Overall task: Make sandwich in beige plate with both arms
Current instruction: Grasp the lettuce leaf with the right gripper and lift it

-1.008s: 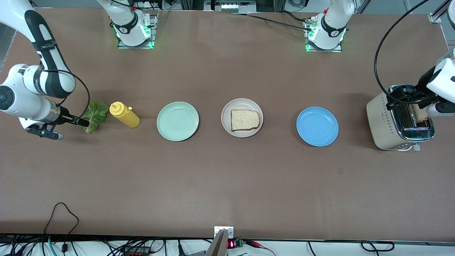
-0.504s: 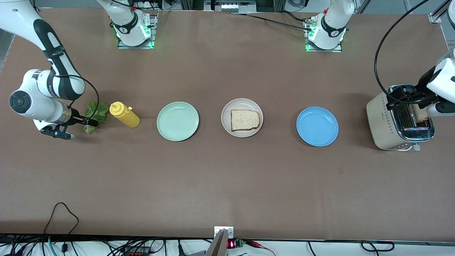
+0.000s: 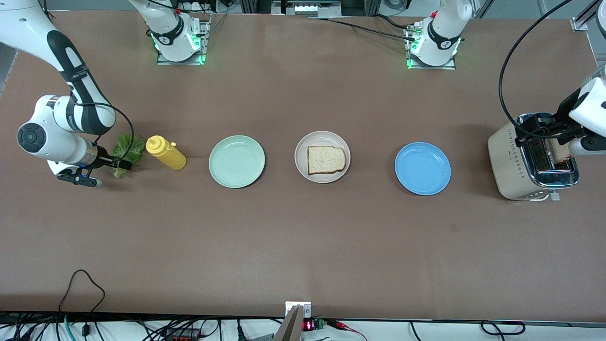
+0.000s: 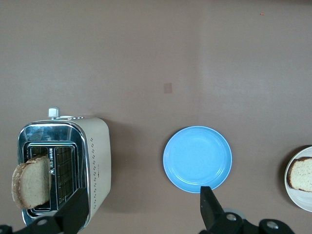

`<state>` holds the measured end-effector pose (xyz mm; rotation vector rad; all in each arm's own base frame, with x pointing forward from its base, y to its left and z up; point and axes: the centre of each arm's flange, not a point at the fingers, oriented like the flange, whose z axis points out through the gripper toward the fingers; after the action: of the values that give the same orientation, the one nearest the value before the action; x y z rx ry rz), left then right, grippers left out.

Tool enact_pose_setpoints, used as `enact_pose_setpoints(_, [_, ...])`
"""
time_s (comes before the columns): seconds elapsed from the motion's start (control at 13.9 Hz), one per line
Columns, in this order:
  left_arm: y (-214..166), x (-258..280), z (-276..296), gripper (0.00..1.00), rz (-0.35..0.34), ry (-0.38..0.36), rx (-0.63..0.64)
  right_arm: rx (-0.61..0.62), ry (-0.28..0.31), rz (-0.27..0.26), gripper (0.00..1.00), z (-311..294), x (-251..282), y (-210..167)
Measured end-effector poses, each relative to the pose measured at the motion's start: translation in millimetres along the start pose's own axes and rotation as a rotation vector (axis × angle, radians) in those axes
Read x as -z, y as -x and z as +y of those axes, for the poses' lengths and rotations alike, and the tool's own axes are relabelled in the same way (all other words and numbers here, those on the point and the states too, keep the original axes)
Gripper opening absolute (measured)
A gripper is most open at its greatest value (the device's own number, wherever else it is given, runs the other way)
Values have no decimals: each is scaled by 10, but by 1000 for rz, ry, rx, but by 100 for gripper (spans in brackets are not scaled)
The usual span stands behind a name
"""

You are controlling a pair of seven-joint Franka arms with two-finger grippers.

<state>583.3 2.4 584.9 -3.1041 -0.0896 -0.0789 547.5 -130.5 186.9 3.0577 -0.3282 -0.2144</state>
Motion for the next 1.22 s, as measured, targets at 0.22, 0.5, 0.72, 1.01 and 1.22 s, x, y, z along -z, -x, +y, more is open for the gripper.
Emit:
enact_pose_setpoints(0.22, [0,0,-3,100,0,0,0,3,-1,-9,67,-8,-58,8])
enact_pose_setpoints(0.5, [-1,0,-9,100,0,0,2,20,6,-9,26,-41,-89,8])
enact_pose_setpoints(0.72, [-1,0,-11,100,0,0,2,25,10,-7,7,-44,-83,7])
enact_pose_setpoints(1.01, [1,5,-11,100,1,0,2,76,24,19,7,-12,41,-31])
enact_pose_setpoints(1.22, [11,30,-10,100,5,0,2,172,47,75,5,115,402,-74])
